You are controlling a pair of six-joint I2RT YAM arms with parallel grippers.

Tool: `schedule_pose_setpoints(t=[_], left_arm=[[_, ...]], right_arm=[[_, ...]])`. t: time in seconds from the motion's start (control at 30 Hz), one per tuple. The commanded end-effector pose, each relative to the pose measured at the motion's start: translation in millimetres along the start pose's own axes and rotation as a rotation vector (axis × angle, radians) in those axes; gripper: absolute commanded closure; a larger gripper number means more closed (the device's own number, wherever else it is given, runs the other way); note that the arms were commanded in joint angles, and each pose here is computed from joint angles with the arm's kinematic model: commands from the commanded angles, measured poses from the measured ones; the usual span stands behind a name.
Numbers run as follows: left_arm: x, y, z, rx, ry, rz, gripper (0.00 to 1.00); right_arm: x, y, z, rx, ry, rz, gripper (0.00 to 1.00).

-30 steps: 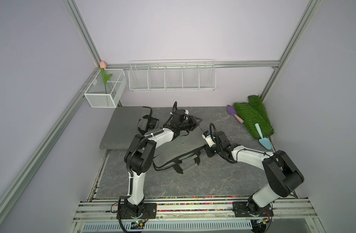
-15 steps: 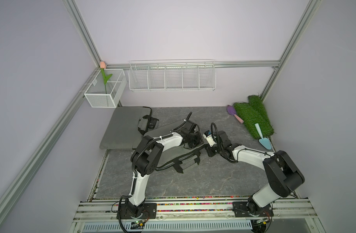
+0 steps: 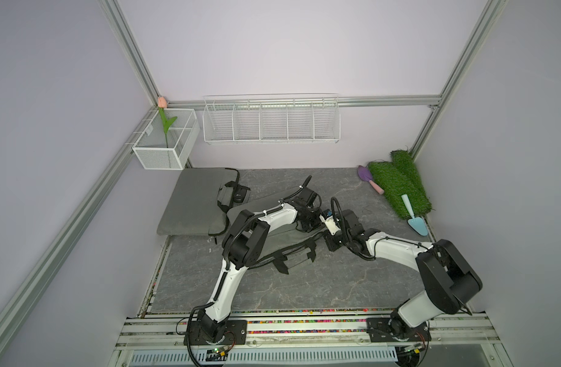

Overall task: Put the mouse into the laptop bag
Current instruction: Zip the zipper on the zippered laptop bag.

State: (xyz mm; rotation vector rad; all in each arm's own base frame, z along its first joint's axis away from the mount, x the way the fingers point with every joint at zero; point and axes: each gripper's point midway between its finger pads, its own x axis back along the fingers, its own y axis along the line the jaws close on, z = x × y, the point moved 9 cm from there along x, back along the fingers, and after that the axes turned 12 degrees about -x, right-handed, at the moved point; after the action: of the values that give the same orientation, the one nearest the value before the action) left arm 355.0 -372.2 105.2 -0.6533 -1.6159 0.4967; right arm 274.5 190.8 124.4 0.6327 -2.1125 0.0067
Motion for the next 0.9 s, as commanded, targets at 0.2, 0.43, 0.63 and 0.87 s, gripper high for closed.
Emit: schedule_pose_setpoints(t=[0.2,0.43,0.63,0.87], left_arm=[[-36,34,25,0.054,0.121,-0.099,1.0],[-41,37,26,0.054,0.126,-0.094,1.0],[-44,36,27,0.05,0.125,-0.092,1.0],[-45,34,27,0.048,0.126,-0.079,1.0]], right_arm=[[3,53,-2,0.131,-0.062,-0.161,0.93],[5,77,15,0.277,-0.071,-0.193,0.93],[0,104,27,0.393,-0.06,-0.24,0.93],[8,137,23,0.44,-0.124,-0.369,0.93]])
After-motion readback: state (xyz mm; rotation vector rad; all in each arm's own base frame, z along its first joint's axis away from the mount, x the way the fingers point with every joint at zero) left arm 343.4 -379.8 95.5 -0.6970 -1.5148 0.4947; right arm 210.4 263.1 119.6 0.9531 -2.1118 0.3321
